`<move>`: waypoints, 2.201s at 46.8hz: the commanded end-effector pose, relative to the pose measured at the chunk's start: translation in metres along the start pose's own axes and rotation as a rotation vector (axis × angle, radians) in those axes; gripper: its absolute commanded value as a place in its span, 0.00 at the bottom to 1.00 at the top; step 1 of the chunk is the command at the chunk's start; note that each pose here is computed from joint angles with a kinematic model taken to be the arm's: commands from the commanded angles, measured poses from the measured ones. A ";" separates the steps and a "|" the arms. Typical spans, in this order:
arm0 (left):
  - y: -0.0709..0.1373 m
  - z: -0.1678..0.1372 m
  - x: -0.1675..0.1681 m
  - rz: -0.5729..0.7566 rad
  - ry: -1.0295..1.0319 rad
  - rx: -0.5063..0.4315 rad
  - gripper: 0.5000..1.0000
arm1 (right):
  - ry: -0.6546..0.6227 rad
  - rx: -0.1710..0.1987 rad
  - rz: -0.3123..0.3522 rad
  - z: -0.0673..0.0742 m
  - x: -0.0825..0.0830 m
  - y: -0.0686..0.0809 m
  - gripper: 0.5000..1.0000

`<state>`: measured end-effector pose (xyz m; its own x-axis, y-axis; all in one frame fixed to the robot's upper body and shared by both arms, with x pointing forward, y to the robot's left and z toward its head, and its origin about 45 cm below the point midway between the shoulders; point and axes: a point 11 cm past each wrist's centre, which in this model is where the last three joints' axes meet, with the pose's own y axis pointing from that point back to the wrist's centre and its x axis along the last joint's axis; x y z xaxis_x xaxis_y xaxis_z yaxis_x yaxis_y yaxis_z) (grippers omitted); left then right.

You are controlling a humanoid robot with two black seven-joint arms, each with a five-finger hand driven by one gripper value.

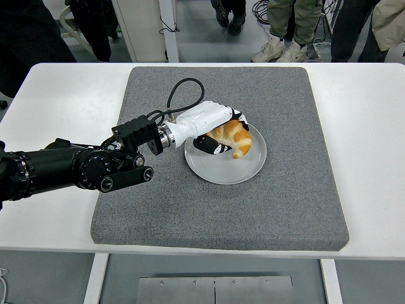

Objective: Place the bread on the plate

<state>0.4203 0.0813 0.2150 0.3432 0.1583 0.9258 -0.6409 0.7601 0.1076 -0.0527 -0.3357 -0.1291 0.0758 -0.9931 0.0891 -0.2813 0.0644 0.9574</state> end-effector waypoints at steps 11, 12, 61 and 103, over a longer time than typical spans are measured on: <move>0.004 -0.002 -0.012 -0.012 0.022 0.010 0.00 | 0.000 0.000 0.000 0.000 0.000 0.000 1.00; 0.004 -0.002 -0.012 -0.012 0.022 0.009 0.00 | 0.000 0.000 0.000 0.000 0.000 0.000 1.00; 0.009 -0.007 -0.019 -0.003 0.059 0.035 0.00 | 0.000 0.000 0.000 0.000 0.000 0.000 1.00; 0.012 -0.012 -0.019 0.042 0.102 0.065 0.51 | 0.000 0.000 0.000 0.000 0.000 0.000 1.00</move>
<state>0.4146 0.0944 0.1948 0.3807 0.2538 0.8892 -0.6984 0.7091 0.0967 -0.0528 -0.3357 -0.1291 0.0758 -0.9932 0.0888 -0.2810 0.0642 0.9575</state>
